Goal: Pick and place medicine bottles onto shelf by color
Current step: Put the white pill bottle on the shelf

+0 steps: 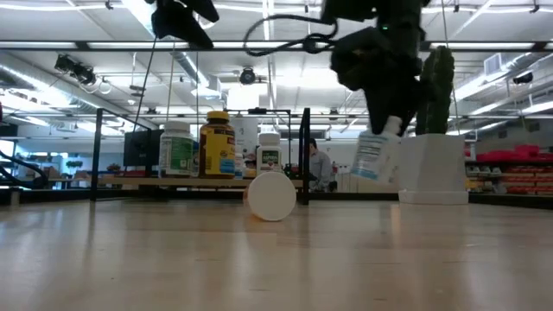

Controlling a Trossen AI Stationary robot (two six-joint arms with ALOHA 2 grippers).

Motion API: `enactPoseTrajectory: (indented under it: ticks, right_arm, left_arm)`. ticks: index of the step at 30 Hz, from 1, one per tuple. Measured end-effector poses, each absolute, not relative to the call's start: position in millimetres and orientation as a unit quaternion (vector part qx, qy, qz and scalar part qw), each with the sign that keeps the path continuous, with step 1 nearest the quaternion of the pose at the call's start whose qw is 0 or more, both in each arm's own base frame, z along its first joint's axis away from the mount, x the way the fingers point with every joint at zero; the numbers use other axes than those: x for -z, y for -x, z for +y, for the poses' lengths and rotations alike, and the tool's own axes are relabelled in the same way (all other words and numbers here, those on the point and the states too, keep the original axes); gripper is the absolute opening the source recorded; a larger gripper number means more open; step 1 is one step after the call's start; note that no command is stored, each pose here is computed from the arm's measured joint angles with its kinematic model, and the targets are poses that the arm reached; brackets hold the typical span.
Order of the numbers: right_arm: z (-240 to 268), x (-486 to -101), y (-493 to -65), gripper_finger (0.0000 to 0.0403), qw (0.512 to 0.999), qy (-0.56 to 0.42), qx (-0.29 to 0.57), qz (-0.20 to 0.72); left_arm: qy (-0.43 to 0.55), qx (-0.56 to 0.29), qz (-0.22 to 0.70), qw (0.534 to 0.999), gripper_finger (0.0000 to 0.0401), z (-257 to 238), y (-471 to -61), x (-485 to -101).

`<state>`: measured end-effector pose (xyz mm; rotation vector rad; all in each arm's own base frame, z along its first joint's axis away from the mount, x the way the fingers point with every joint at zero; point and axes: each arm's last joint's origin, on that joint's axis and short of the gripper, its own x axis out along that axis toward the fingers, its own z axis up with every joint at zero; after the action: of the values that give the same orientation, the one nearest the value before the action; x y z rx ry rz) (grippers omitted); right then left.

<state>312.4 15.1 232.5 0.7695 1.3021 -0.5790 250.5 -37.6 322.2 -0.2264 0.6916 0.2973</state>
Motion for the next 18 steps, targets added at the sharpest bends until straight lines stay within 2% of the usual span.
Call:
enactPoseTrajectory:
  ticks: [6,18]
  right_arm:
    - [12,-228,-344,0.0191,0.687,-0.295,0.247,0.616]
    - [-2,-210,-380,0.0192,0.680,-0.301,0.224,0.630]
  left_arm:
    - [0.127,-0.158,0.350,0.914,0.0298,-37,-246,-321]
    - [0.167,-0.158,0.341,0.912,0.0298,-36,-235,-328]
